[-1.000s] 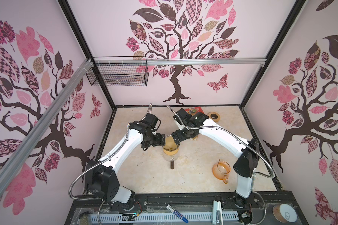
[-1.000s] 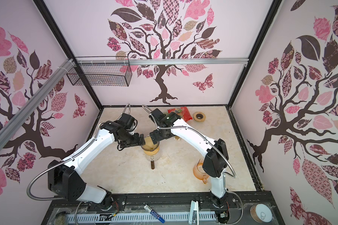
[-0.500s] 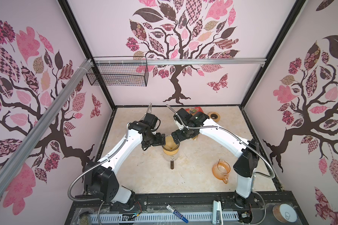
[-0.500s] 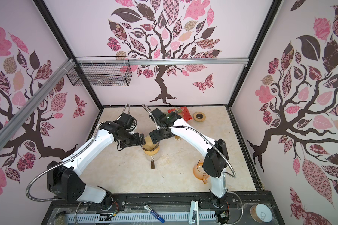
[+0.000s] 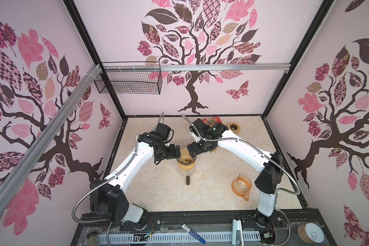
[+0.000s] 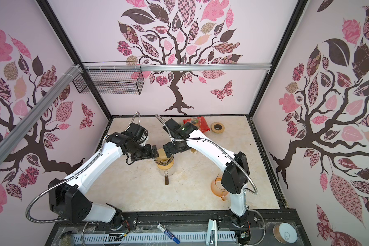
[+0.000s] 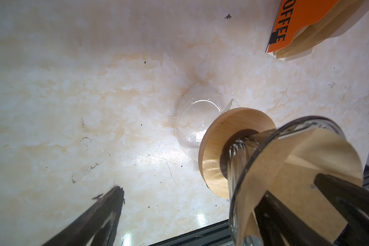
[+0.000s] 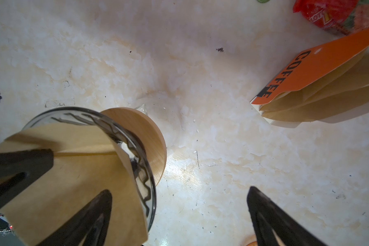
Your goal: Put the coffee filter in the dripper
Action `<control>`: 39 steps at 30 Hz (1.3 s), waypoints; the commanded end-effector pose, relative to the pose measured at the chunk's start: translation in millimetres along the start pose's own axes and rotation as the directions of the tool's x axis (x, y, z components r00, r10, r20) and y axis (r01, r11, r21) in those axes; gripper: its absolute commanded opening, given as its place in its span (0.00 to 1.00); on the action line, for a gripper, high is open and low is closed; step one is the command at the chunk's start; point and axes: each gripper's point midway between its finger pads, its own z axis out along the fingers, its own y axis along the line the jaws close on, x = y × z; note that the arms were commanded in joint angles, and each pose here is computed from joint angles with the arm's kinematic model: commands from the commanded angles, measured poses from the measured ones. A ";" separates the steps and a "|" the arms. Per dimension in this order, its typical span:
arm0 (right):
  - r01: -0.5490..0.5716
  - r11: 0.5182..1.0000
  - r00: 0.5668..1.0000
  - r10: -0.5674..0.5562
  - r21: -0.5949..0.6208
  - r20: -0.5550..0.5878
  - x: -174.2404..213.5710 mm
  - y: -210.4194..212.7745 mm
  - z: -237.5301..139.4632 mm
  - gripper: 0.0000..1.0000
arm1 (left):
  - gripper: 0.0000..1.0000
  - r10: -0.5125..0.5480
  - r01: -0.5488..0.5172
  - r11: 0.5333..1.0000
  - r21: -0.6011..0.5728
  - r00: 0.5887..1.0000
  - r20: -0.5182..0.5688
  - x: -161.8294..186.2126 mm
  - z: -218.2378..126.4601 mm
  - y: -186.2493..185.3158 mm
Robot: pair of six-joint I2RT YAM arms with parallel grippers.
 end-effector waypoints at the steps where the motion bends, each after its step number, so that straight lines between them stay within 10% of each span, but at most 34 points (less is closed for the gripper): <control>1: -0.010 1.000 0.999 0.010 0.009 -0.036 7.1 -2.4 11.2 1.00 | 0.97 0.020 -0.020 1.000 0.017 1.000 0.005 4.3 -2.7 0.1; 39: -0.021 0.998 0.999 0.024 0.067 -0.047 18.5 -16.4 20.8 1.00 | 0.97 0.046 -0.045 0.998 0.045 0.999 -0.017 14.8 -2.3 -9.3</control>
